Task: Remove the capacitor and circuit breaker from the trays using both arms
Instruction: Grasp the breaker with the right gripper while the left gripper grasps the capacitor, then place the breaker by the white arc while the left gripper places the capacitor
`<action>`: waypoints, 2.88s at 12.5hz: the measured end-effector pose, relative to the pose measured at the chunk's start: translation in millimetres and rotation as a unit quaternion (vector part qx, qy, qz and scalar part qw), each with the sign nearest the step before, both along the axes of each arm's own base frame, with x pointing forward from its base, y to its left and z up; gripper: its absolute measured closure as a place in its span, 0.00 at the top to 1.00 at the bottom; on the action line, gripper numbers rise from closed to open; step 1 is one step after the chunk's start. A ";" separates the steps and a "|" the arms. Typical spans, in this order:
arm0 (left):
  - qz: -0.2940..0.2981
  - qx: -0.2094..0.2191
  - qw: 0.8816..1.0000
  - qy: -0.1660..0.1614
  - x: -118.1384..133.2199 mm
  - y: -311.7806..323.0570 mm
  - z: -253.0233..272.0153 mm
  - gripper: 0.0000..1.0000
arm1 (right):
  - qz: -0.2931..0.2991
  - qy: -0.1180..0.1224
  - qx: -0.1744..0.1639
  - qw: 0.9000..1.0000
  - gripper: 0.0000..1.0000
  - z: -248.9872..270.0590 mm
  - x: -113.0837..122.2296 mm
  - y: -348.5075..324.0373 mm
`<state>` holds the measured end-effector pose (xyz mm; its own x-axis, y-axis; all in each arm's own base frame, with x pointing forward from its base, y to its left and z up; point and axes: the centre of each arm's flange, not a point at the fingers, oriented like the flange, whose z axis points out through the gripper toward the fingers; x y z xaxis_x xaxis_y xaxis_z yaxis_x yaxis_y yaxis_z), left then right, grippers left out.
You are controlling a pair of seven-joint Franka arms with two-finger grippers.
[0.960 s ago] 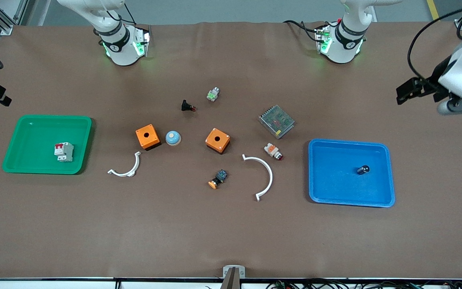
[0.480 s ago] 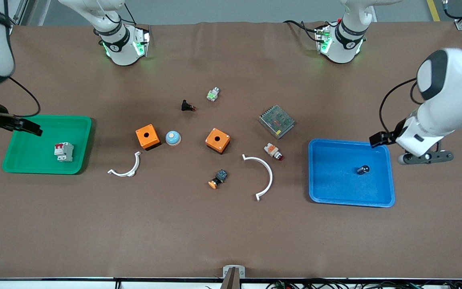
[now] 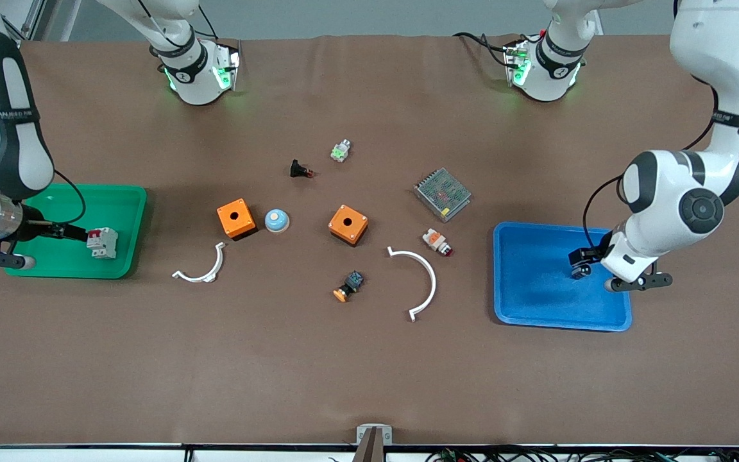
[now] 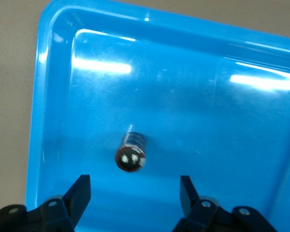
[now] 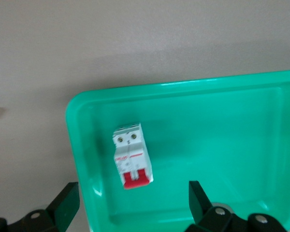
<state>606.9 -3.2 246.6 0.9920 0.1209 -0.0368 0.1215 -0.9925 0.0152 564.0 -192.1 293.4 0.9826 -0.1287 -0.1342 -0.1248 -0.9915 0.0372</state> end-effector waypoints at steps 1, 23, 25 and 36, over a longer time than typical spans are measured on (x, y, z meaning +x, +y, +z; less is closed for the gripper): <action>0.005 -0.001 1.000 0.000 0.5 7.1 -11.8 0.82 | 0.001 0.003 0.001 1.000 1.00 -13.6 0.7 -1.0; 0.027 -0.023 0.999 -0.004 -0.8 -92.3 45.3 0.34 | -0.034 -0.012 0.005 0.999 0.40 13.0 47.7 103.2; 0.068 -0.026 0.997 0.012 -23.4 -158.8 70.2 0.34 | -0.086 -0.020 0.009 0.996 0.40 20.4 57.4 161.2; 0.245 -0.015 0.969 0.030 -176.9 -432.7 33.9 0.34 | -0.252 -0.029 0.024 0.967 0.40 -41.6 83.8 354.8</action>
<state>429.9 -435.9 280.6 0.8113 0.5754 -0.1034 0.5802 -0.8142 0.0216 647.7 162.7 251.9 0.8031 -0.5877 -0.0984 -0.5926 -0.8050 -0.0287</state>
